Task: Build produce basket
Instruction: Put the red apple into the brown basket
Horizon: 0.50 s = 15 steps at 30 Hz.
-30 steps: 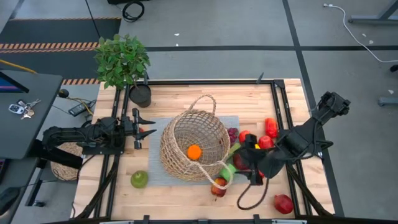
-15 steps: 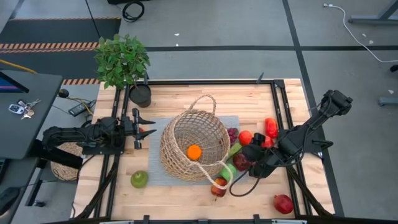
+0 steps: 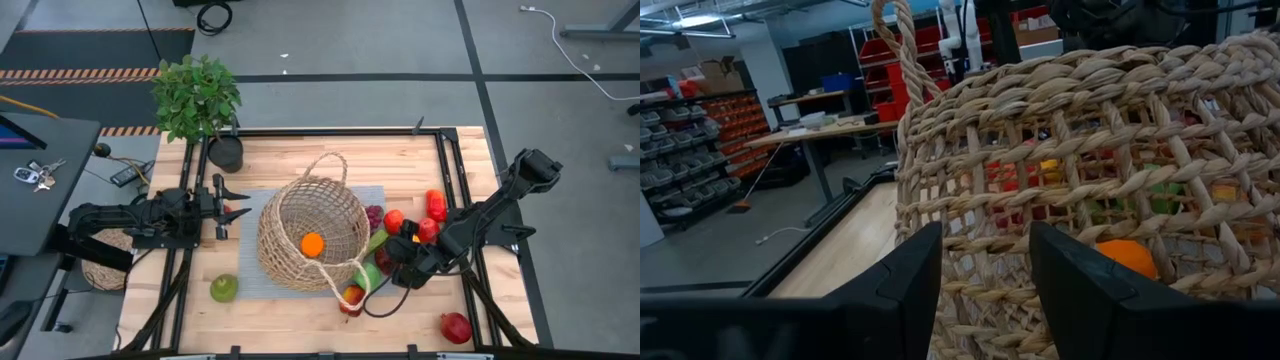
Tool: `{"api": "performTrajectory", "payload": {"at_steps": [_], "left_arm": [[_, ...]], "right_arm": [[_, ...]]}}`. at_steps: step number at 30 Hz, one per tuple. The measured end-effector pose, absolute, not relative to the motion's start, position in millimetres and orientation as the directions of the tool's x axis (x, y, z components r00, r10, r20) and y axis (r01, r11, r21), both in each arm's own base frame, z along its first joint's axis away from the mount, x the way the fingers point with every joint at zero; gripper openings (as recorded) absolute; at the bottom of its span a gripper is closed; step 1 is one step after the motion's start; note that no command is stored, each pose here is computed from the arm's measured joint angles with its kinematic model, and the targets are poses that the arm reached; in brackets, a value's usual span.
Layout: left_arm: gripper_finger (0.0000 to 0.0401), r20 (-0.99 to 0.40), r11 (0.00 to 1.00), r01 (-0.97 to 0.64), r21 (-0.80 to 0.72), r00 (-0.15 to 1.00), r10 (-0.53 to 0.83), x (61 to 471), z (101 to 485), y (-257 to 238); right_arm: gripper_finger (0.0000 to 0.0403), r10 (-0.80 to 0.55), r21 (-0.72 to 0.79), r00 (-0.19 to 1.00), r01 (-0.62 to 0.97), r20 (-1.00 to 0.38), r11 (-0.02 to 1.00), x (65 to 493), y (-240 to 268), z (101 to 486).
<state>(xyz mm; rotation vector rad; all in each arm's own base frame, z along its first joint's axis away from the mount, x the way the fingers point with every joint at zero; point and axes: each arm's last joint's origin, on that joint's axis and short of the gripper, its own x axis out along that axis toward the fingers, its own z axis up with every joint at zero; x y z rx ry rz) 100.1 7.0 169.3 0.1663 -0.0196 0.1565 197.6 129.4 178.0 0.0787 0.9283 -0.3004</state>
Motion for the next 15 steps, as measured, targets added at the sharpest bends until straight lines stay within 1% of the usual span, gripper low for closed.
{"api": "performTrajectory", "payload": {"at_steps": [4, 8, 11, 15], "left_arm": [[0.016, 0.033, 0.974, -0.157, 0.163, 0.988, 0.153, 100, 169, 7], [0.016, 0.032, 0.974, -0.157, 0.163, 0.988, 0.153, 100, 169, 7], [0.016, 0.033, 0.974, -0.157, 0.163, 0.988, 0.154, 100, 169, 7], [0.016, 0.033, 0.974, -0.157, 0.163, 0.988, 0.154, 100, 169, 7]], "right_arm": [[0.0392, -0.222, -0.068, 0.559, 0.283, -0.799, 0.957, 197, 128, 194], [0.0392, -0.225, -0.066, 0.595, 0.276, -0.771, 0.959, 193, 127, 219], [0.0392, -0.238, -0.075, 0.61, 0.28, -0.756, 0.957, 183, 121, 230], [0.0392, -0.298, -0.09, 0.601, 0.35, -0.741, 0.932, 164, 105, 233]]}}
